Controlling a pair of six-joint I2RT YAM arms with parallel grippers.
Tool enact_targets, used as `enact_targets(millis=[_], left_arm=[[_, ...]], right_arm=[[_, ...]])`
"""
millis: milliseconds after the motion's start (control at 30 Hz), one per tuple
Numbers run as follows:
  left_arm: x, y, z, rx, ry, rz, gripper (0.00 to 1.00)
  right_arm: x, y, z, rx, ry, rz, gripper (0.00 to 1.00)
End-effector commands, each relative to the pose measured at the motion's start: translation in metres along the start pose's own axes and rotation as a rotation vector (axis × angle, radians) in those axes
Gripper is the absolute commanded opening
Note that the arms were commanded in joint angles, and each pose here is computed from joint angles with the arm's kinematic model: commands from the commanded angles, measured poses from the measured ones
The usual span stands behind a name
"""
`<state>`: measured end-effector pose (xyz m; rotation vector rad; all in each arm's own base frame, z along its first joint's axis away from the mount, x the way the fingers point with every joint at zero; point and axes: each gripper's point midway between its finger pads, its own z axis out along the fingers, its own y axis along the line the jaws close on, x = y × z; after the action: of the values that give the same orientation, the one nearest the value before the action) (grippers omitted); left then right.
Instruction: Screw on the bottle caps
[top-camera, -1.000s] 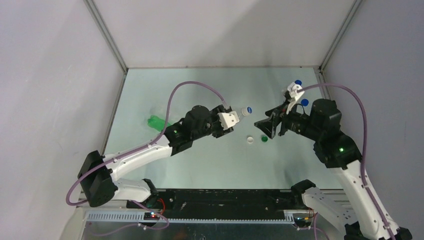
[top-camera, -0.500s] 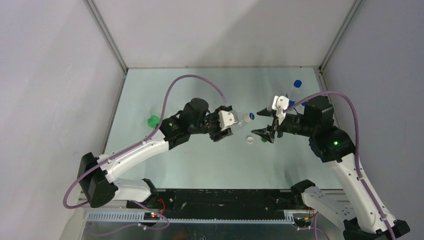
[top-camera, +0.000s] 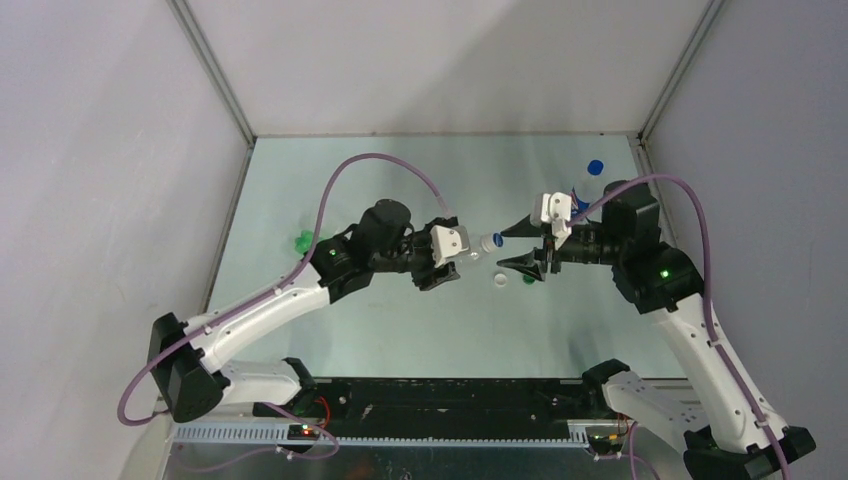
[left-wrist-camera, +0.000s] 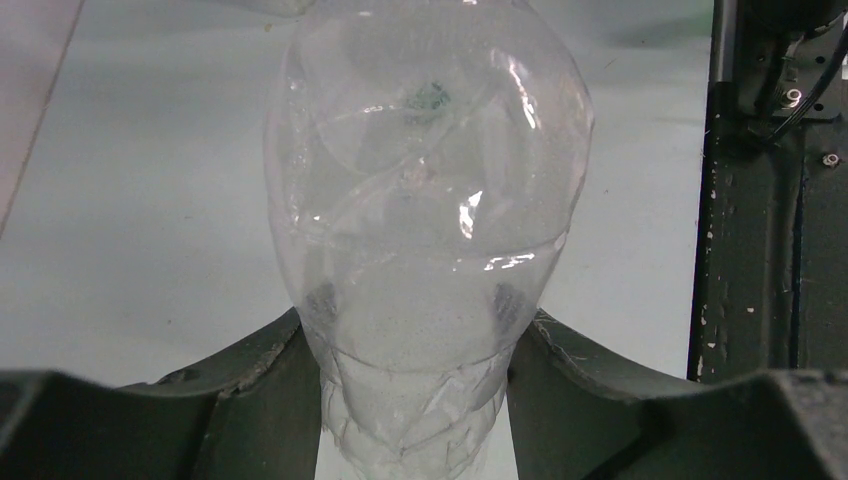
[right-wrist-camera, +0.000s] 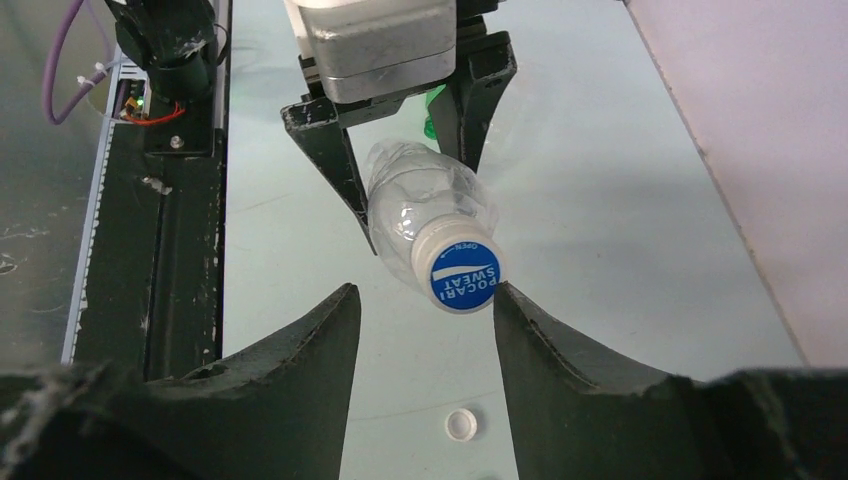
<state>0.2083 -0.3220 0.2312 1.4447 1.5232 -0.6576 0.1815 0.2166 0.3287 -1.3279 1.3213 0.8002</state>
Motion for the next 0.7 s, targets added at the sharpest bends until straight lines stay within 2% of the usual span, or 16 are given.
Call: enact_targets(millis=[0, 233, 533, 667], left_arm=[[-0.0132, -0.0036, -0.0067, 0.01, -0.068, -0.005, 0.35], [-0.013, -0.0072, -0.0014, 0.04, -0.068, -0.012, 0.36], [-0.0162, -0.0093, 0.0013, 0.066, -0.067, -0.013, 0.35], [-0.0148, -0.0111, 0.0032, 0.07, -0.064, -0.017, 0.35]], right_arm=[[-0.0224, -0.0086, 0.0011, -0.004, -0.046, -0.027, 0.53], [-0.0167, -0.0066, 0.0021, -0.009, -0.034, 0.01, 0.51], [-0.0219, -0.0092, -0.0063, 0.043, -0.033, -0.042, 0.54], [-0.0254, -0.0032, -0.0045, 0.0, -0.053, -0.034, 0.53]])
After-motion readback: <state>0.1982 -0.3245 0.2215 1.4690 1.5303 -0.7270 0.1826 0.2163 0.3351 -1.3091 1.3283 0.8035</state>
